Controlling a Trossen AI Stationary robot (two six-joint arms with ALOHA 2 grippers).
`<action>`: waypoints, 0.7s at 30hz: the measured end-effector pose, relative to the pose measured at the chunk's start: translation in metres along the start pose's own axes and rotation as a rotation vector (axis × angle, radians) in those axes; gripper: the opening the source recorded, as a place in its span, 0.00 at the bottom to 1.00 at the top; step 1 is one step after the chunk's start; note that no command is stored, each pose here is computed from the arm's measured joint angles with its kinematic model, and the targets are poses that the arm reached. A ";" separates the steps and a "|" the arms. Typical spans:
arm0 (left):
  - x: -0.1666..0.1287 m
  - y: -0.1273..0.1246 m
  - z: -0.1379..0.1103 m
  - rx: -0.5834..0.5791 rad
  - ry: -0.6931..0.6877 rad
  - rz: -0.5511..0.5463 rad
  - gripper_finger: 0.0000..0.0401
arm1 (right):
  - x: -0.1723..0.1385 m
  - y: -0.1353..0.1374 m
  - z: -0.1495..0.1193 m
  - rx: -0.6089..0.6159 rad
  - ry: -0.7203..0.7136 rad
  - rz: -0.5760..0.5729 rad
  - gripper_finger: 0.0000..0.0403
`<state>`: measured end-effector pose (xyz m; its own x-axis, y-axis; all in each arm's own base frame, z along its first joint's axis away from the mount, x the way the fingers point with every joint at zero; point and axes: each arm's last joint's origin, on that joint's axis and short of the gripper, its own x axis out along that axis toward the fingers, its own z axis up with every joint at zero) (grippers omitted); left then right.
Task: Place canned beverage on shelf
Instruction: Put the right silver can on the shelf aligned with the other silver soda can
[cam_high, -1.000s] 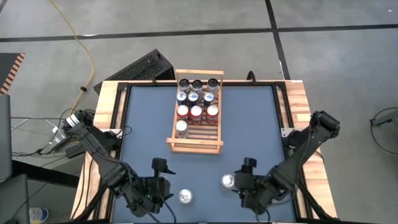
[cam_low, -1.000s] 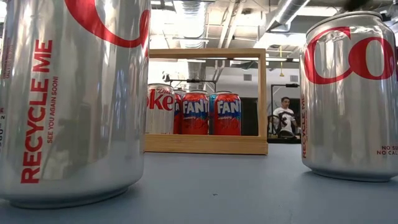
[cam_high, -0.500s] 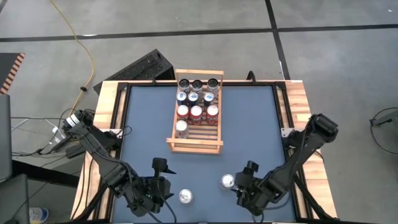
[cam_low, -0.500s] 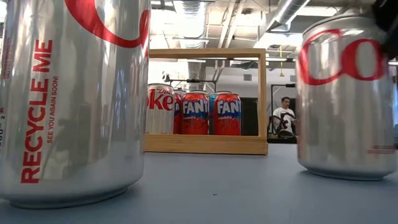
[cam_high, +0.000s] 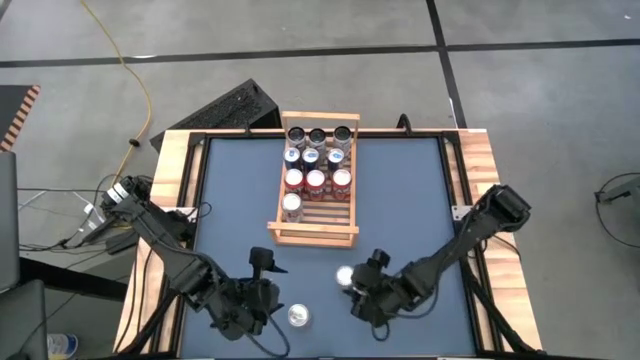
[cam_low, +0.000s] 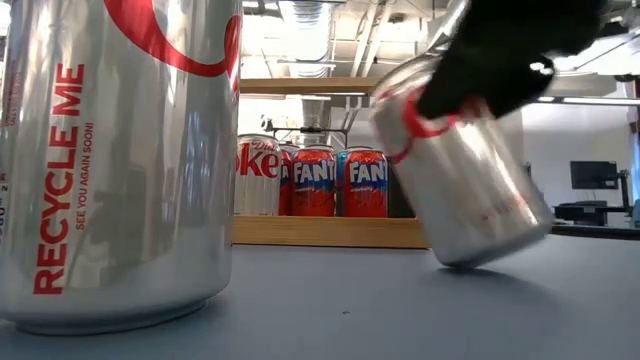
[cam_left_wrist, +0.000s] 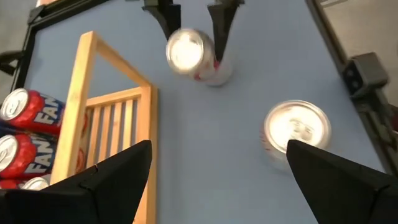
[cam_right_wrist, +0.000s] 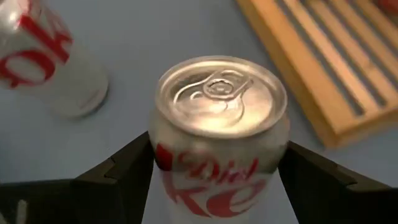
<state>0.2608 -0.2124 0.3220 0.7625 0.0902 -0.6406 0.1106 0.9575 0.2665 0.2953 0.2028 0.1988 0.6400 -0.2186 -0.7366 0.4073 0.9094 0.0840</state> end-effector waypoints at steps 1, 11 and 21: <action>0.002 0.002 0.001 -0.007 0.003 0.005 0.90 | 0.003 -0.001 0.004 -0.005 -0.006 0.010 0.75; 0.011 0.016 0.003 -0.040 0.024 0.017 0.90 | 0.012 -0.007 0.017 -0.021 -0.016 0.011 0.75; 0.035 0.020 -0.012 0.095 0.102 -0.215 0.90 | 0.005 0.001 0.012 -0.080 -0.020 0.054 0.75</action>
<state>0.2819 -0.1870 0.2964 0.6474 -0.0814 -0.7578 0.3269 0.9278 0.1796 0.3070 0.1986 0.2038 0.6728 -0.1750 -0.7188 0.3193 0.9452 0.0688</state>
